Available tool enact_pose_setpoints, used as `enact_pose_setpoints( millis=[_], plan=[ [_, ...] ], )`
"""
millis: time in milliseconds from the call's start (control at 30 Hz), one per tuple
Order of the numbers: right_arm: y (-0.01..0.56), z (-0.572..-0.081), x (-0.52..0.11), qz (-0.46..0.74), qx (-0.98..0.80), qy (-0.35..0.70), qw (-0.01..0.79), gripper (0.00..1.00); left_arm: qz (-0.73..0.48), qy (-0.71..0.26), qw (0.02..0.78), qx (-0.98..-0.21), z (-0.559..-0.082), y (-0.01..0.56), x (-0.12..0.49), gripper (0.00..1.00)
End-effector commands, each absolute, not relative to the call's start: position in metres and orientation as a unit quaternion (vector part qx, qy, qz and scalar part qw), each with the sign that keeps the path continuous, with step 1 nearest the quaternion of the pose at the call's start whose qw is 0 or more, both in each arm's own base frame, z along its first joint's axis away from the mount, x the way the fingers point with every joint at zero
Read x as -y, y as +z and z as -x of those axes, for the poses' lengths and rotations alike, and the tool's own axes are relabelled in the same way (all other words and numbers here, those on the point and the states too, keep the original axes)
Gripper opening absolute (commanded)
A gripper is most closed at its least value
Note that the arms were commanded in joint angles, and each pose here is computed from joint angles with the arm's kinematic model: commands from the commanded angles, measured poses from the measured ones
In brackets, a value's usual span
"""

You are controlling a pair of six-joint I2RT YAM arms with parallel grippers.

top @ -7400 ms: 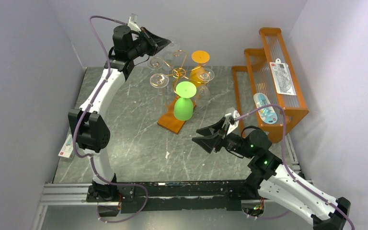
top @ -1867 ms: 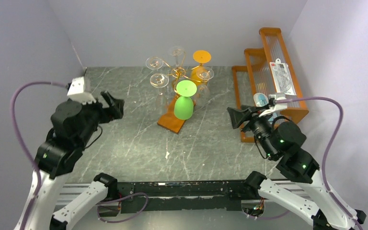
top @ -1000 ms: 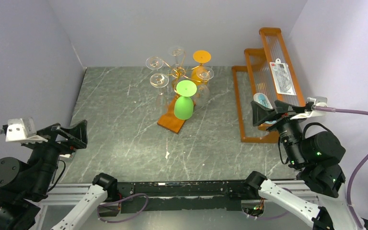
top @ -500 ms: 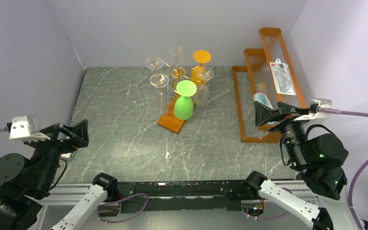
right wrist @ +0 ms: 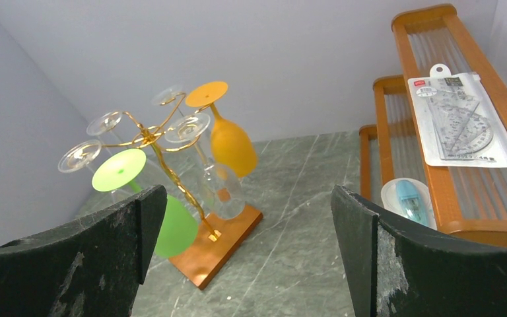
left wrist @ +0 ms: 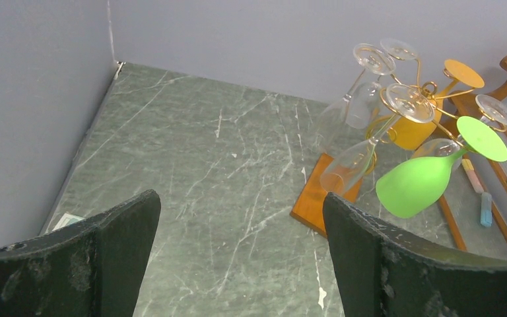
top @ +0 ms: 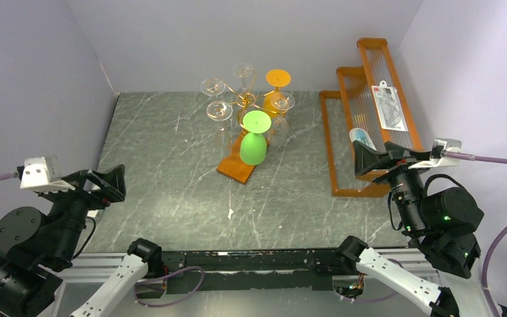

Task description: Place the wine glass upside down on the wine glass rack

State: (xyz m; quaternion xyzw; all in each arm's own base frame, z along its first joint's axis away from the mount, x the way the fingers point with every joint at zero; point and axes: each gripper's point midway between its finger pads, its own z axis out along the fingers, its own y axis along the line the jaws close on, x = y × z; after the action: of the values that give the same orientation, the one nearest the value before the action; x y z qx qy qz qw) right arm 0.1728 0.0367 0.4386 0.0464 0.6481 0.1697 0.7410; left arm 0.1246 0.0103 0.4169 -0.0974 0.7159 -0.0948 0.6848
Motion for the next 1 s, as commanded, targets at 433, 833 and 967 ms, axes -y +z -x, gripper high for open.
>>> enact_pose_setpoints(
  millis=[433,833,967],
  plan=[
    [0.4285,-0.1765,-0.0386,-0.049,-0.658,0.163,0.734,1.00,0.090,-0.098,0.682,-0.720,-0.1321,0.4098,-0.0038,0.97],
    [0.4268,-0.1776,-0.0408,-0.046,-0.656,0.164,0.735,1.00,0.094,-0.100,0.690,-0.711,-0.1314,0.4108,-0.0053,0.97],
    [0.4263,-0.1774,-0.0412,-0.045,-0.655,0.166,0.736,1.00,0.095,-0.101,0.691,-0.710,-0.1328,0.4100,-0.0048,0.97]
  ],
)
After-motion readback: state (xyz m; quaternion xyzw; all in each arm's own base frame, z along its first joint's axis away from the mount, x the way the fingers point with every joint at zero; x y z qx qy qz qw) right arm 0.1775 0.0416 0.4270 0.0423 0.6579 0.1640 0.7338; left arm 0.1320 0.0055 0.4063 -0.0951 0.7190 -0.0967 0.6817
